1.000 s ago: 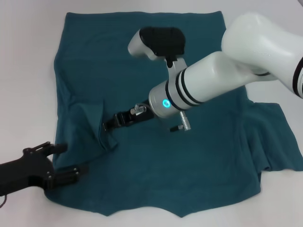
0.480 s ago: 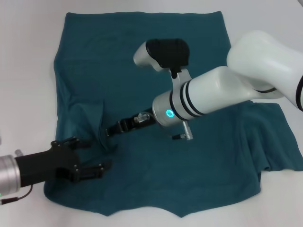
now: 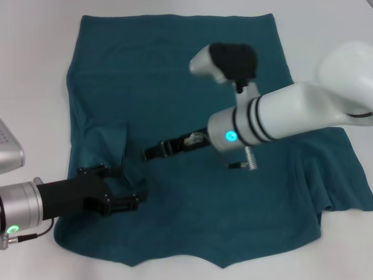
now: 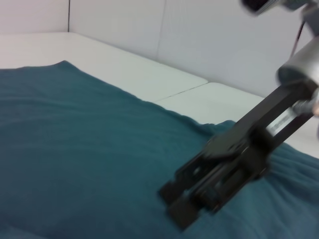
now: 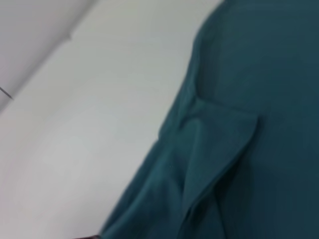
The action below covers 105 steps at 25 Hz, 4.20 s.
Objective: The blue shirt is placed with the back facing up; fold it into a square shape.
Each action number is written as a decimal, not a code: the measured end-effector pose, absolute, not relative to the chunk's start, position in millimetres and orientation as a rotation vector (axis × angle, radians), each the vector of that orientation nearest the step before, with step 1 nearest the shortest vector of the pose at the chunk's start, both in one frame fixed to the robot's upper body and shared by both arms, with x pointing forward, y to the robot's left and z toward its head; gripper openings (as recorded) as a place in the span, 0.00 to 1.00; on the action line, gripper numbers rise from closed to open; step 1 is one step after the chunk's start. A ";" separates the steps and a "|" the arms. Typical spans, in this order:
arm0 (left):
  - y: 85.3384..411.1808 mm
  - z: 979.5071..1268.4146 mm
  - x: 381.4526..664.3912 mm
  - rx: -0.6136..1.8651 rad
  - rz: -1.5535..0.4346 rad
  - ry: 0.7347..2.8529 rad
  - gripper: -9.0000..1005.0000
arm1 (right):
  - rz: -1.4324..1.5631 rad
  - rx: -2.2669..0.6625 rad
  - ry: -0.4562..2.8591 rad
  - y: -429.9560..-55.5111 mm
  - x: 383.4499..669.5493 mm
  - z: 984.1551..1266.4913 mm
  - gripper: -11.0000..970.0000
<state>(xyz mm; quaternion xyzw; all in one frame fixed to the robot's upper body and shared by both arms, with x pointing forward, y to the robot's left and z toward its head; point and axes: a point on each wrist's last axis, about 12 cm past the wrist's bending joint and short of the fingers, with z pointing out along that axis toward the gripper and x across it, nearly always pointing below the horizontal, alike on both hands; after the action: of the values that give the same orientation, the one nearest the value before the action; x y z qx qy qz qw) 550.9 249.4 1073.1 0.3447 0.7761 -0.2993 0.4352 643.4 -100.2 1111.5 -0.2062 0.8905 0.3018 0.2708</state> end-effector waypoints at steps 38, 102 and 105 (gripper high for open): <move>222.0 1106.1 600.2 0.672 -0.473 2.219 0.83 | 0.839 -0.520 1.916 -386.5 499.0 1138.4 0.79; 160.2 1118.8 620.3 0.676 -0.119 2.431 0.74 | 0.847 -0.516 1.904 -381.4 498.3 1124.2 0.79; 159.9 1115.7 620.5 0.667 -0.122 2.447 0.74 | 0.848 -0.516 1.904 -381.3 498.3 1124.0 0.79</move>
<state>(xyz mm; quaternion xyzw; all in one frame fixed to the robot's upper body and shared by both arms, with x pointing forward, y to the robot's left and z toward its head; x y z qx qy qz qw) 620.5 159.9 1115.7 0.2510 0.9203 -0.0458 0.2967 498.3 -381.3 1124.0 -0.2111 0.7794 0.3473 0.4769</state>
